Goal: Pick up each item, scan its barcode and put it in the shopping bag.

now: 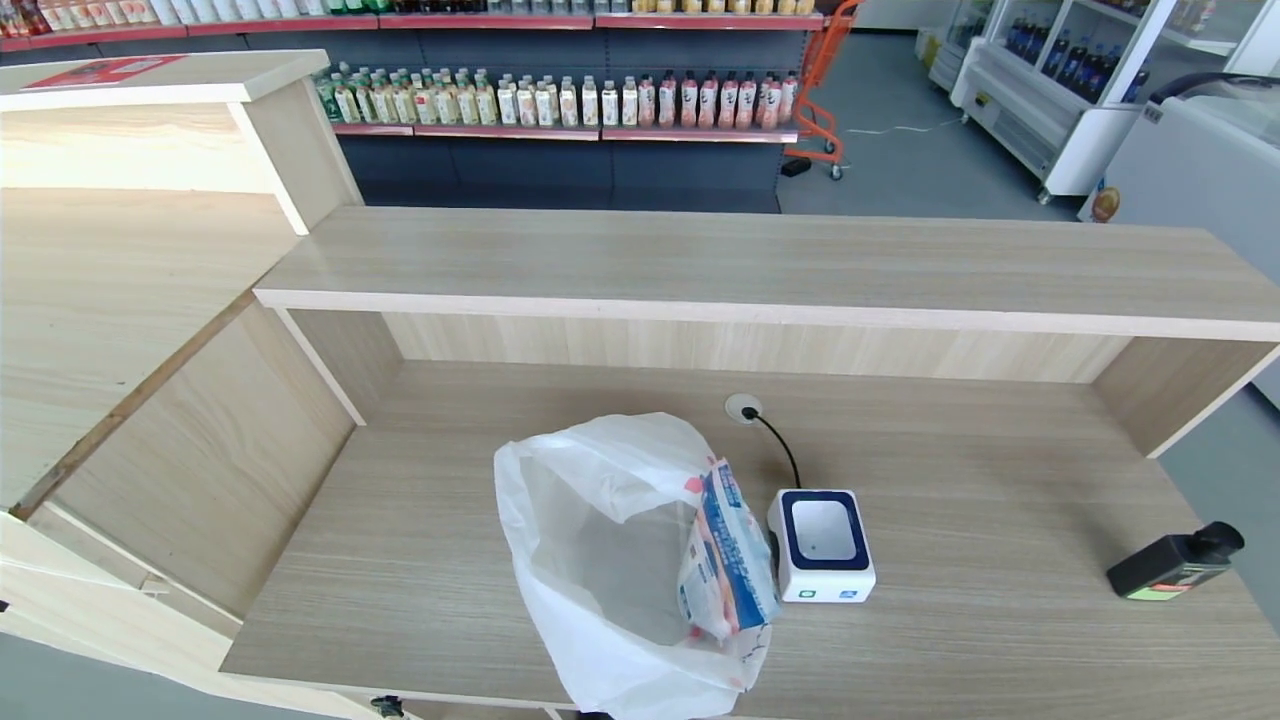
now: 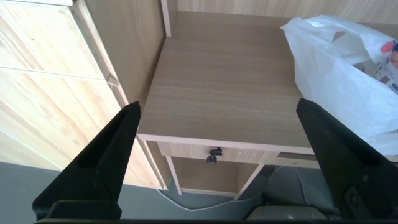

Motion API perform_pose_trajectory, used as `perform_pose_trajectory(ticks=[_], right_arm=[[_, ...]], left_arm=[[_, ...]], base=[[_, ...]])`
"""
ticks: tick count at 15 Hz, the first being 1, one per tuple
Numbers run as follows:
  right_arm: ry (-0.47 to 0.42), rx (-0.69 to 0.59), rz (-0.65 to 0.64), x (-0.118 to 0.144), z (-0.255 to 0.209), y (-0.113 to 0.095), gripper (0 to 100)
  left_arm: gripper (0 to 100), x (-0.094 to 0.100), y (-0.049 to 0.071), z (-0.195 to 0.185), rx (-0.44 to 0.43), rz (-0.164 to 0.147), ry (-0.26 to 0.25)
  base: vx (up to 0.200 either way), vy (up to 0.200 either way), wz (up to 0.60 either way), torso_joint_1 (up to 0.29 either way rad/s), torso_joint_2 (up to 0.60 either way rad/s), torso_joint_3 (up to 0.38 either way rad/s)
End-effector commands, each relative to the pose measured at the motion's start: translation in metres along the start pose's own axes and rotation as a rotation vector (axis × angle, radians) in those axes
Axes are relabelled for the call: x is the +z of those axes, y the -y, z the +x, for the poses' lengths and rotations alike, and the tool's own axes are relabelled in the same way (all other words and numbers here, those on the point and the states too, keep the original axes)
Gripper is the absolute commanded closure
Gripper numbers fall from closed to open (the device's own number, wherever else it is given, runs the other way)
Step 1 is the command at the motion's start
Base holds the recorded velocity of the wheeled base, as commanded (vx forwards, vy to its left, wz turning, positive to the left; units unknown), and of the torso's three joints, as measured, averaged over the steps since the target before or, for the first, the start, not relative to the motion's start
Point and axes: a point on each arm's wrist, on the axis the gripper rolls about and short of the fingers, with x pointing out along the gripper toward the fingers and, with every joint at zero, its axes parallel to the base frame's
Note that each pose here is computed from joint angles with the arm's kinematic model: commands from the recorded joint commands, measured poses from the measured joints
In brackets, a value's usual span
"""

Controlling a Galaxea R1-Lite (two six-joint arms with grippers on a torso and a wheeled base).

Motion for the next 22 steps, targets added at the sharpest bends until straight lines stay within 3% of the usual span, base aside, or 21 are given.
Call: perform_pose_trajectory(ticks=[1,11,14,22], right_arm=[[-0.003,0.0,0.0,0.0,0.0002,0.0,0],[-0.005,0.001,0.0,0.0003,0.0002,0.0,0],[-0.006,0.004,0.0,0.0001,0.0002,-0.0001,0],[-0.005,0.006,0.007,0.0001,0.0001,-0.0001,0]], left_arm=[[0,0.0,0.0,0.0,0.002,0.0,0.0],[0,0.0,0.0,0.0,0.0,0.0,0.0],[0,0.0,0.0,0.0,0.0,-0.002,0.0],[0,0.0,0.0,0.0,0.0,0.005,0.0]], base=[[0.0,-0.2,0.0,0.007,0.0,-0.002],[0.0,-0.2,0.0,0.002,0.0,0.001],[0.0,0.0,0.0,0.0,0.0,0.0],[-0.175,0.0,0.0,0.003,0.0,0.004]])
